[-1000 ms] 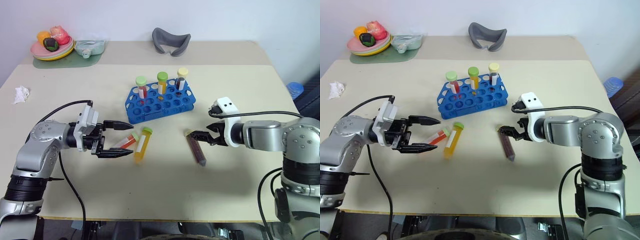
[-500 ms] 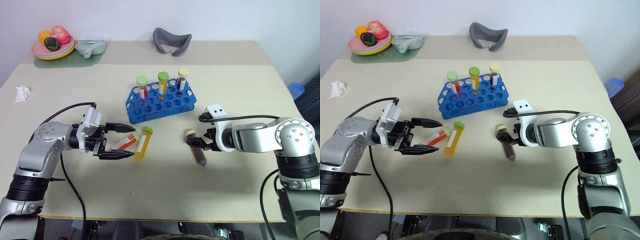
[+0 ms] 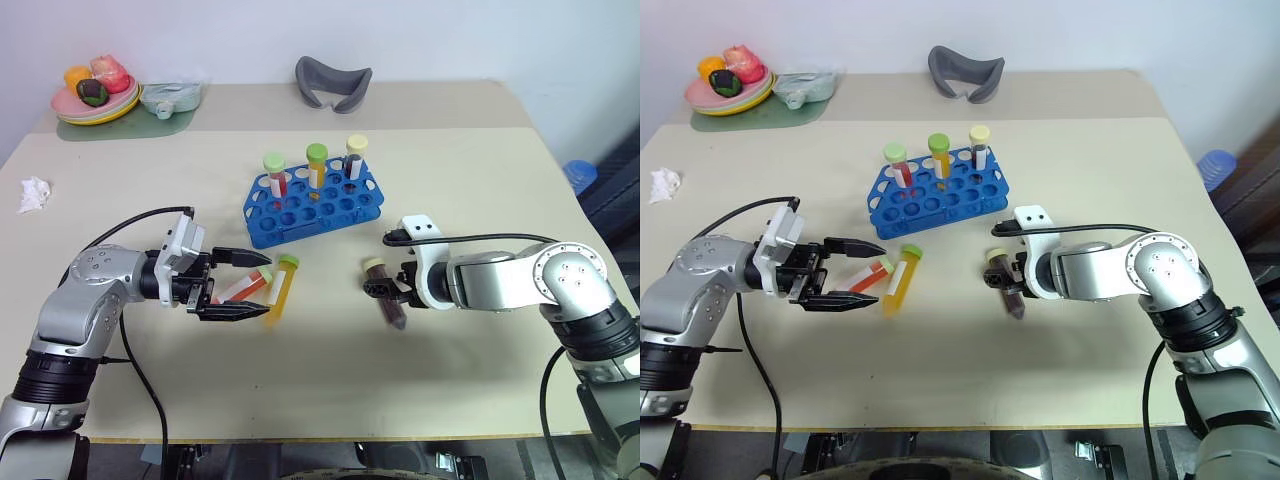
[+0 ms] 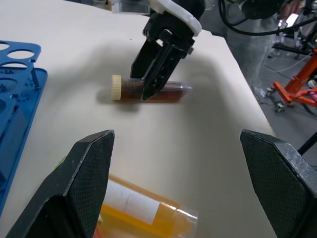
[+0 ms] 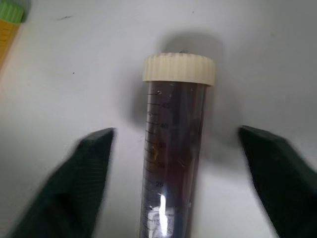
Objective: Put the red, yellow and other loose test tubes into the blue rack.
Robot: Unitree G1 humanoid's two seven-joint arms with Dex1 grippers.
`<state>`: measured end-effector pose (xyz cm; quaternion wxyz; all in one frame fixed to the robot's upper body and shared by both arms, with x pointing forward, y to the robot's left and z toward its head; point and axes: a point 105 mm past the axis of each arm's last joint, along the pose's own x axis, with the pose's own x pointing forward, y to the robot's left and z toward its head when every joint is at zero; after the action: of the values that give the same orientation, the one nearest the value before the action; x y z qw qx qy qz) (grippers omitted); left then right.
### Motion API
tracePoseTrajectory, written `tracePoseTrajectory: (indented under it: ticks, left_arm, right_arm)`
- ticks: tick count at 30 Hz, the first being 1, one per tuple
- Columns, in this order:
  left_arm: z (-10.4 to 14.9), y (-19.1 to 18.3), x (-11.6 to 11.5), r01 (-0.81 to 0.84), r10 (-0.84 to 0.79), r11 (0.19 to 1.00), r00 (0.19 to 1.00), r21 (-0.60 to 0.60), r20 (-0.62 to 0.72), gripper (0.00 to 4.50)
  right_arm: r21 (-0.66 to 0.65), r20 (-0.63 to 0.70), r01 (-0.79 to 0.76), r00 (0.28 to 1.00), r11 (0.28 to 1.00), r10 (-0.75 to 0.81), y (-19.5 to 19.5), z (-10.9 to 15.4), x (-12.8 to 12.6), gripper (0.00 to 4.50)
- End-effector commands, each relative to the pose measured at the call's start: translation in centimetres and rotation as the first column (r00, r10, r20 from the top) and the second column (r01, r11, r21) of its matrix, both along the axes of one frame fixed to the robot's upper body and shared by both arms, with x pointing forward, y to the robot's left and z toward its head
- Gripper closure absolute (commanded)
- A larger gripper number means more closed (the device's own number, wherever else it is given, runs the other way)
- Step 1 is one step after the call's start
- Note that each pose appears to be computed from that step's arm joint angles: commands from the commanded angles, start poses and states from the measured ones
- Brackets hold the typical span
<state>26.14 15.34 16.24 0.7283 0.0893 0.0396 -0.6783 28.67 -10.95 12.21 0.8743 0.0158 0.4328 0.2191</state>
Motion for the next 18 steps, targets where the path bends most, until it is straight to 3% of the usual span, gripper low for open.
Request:
tracePoseTrajectory:
  ticks: [1, 3, 8, 11, 15, 18]
  left_arm:
    - [0.9, 0.2, -0.4, 0.002, -0.002, 1.0, 1.0, -0.007, 0.027, 0.35]
    - [1.0, 0.2, -0.4, -0.003, 0.003, 1.0, 1.0, -0.006, 0.028, 0.35]
    - [1.1, 0.3, -0.4, -0.016, 0.016, 1.0, 0.999, -0.009, 0.027, 0.35]
    - [1.2, 0.4, -0.4, -0.029, 0.029, 0.999, 0.999, -0.015, 0.027, 0.35]
    - [1.2, 0.7, -0.3, -0.089, 0.089, 0.994, 0.996, -0.062, 0.006, 0.35]
    - [1.0, 0.9, -0.3, -0.127, 0.126, 0.988, 0.992, -0.083, -0.007, 0.35]
  right_arm:
    - [0.011, -0.012, -0.043, 0.999, 0.999, 0.044, 1.1, -0.3, -0.3, 2.27]
    - [0.008, -0.009, -0.048, 0.999, 0.999, 0.049, 1.2, -0.4, -0.2, 3.21]
    - [0.016, 0.023, -0.05, 0.998, 0.999, 0.05, 1.4, -0.1, 0.2, 3.21]
    - [0.081, 0.091, -0.063, 0.994, 0.995, 0.056, 2.0, 1.7, 0.7, 3.21]
    - [0.407, 0.36, -0.158, 0.933, 0.9, 0.001, 4.1, 9.2, 2.0, 3.21]
    - [0.504, 0.482, -0.255, 0.876, 0.825, -0.024, 4.2, 12.0, 2.5, 3.21]
